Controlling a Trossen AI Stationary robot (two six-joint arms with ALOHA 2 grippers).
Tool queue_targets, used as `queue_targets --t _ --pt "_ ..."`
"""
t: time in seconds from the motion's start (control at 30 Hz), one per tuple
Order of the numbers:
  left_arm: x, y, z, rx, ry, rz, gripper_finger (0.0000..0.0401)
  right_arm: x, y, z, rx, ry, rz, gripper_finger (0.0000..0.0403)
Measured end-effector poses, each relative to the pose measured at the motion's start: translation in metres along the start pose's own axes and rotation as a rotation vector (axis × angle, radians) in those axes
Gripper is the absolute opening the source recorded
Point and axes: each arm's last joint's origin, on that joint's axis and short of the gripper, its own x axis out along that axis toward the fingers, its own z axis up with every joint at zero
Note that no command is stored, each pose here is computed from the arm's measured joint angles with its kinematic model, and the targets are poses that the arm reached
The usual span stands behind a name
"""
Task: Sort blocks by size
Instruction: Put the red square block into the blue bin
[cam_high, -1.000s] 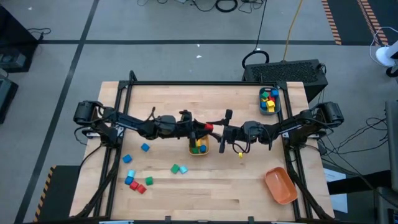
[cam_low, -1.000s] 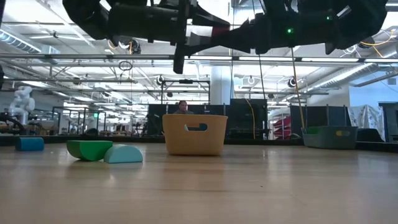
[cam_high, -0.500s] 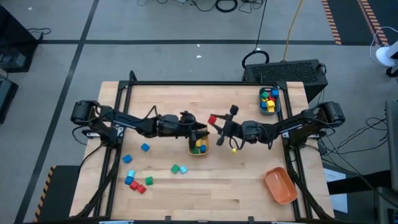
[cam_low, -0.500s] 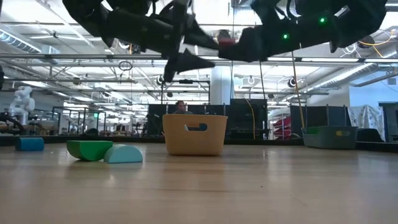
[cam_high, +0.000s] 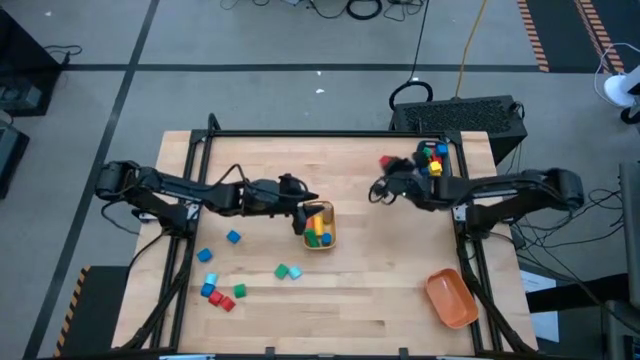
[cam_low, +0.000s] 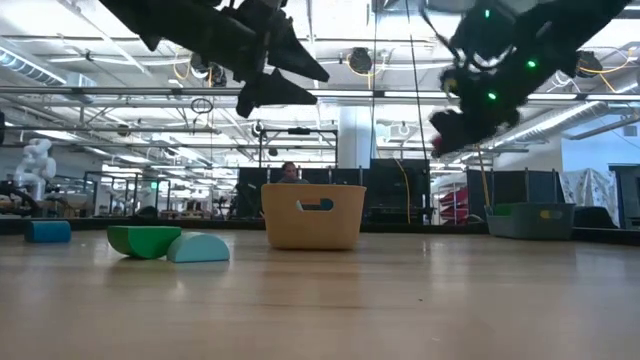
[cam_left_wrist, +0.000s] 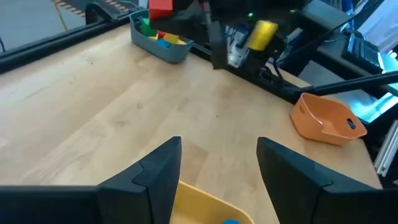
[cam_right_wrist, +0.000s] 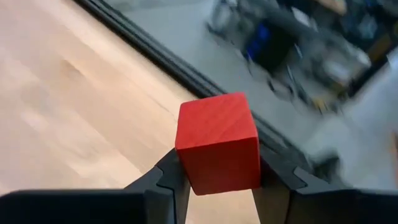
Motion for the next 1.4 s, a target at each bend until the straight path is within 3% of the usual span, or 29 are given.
queue_targets --t 0.33,0.83,1.4 --pt "0.000 -0.001 -0.001 0.000 0.001 0.008 0.0212 0.013 -0.048 -0.037 0.162 0.403 -0.240 0.0118" --pt "0.000 0.003 -0.006 0.011 0.058 0.037 0.0212 0.038 -0.057 -0.054 0.097 0.562 -0.346 0.0131" --pt "0.000 0.004 -0.007 0.014 0.057 0.058 0.0212 0.041 -0.056 -0.057 0.120 0.563 -0.381 0.0188"
